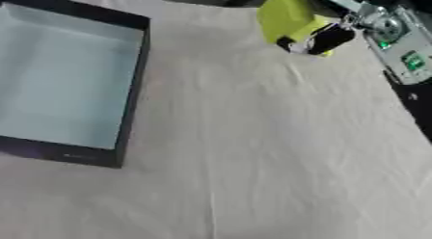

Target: Pick up objects on the table and place them in the box.

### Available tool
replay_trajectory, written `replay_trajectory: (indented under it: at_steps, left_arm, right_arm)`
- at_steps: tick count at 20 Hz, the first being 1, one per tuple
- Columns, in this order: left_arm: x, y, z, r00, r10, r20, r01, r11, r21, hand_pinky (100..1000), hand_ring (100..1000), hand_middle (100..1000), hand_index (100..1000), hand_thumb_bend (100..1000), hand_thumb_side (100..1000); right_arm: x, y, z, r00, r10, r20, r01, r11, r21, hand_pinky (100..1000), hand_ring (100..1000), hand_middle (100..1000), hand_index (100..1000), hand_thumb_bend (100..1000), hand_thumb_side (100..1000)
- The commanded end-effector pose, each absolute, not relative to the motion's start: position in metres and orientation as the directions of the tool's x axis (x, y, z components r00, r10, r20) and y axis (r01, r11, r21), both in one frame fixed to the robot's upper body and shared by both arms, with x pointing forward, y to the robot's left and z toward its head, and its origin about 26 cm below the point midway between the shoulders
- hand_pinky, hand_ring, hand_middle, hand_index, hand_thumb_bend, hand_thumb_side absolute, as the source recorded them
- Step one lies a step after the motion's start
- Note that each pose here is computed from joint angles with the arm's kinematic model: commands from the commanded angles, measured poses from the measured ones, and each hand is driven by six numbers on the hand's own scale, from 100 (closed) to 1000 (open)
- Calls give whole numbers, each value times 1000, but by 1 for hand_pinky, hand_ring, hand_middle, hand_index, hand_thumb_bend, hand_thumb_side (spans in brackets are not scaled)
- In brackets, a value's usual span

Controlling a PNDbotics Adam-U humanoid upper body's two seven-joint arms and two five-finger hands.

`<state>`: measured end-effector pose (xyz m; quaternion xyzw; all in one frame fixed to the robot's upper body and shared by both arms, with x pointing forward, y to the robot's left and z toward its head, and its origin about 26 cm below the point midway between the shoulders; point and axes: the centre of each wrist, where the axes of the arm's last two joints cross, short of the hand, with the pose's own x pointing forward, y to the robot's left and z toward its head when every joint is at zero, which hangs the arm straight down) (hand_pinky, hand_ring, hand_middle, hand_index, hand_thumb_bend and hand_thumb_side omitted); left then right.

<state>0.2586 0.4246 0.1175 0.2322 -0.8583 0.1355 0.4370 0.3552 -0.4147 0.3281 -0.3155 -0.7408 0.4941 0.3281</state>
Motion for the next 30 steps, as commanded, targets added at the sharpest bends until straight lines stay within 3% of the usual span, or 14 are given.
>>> replay_trajectory:
  at_steps: [1, 13, 23, 30]
  left_arm:
    - [257, 428, 134, -527, -313, 790, -509, 861, 1, 684, 542, 704, 694, 100, 639]
    - [263, 421, 148, -544, -297, 784, -470, 882, 8, 684, 545, 706, 696, 105, 627]
    - [267, 418, 157, -566, -285, 773, -465, 885, -13, 685, 545, 706, 696, 109, 617]
    - [263, 422, 167, -593, -301, 747, -526, 847, -76, 685, 547, 706, 696, 118, 594]
  right_arm:
    - [349, -400, 354, -625, 770, 129, 165, 292, -942, 781, 585, 517, 450, 100, 100]
    - [383, -302, 365, -792, 576, 200, 33, 369, -929, 795, 604, 542, 472, 100, 100]
    - [412, -265, 352, -760, 590, 273, 7, 427, -904, 809, 626, 567, 495, 100, 100]
    - [422, -254, 339, -727, 634, 263, 69, 449, -891, 819, 641, 578, 511, 100, 100]
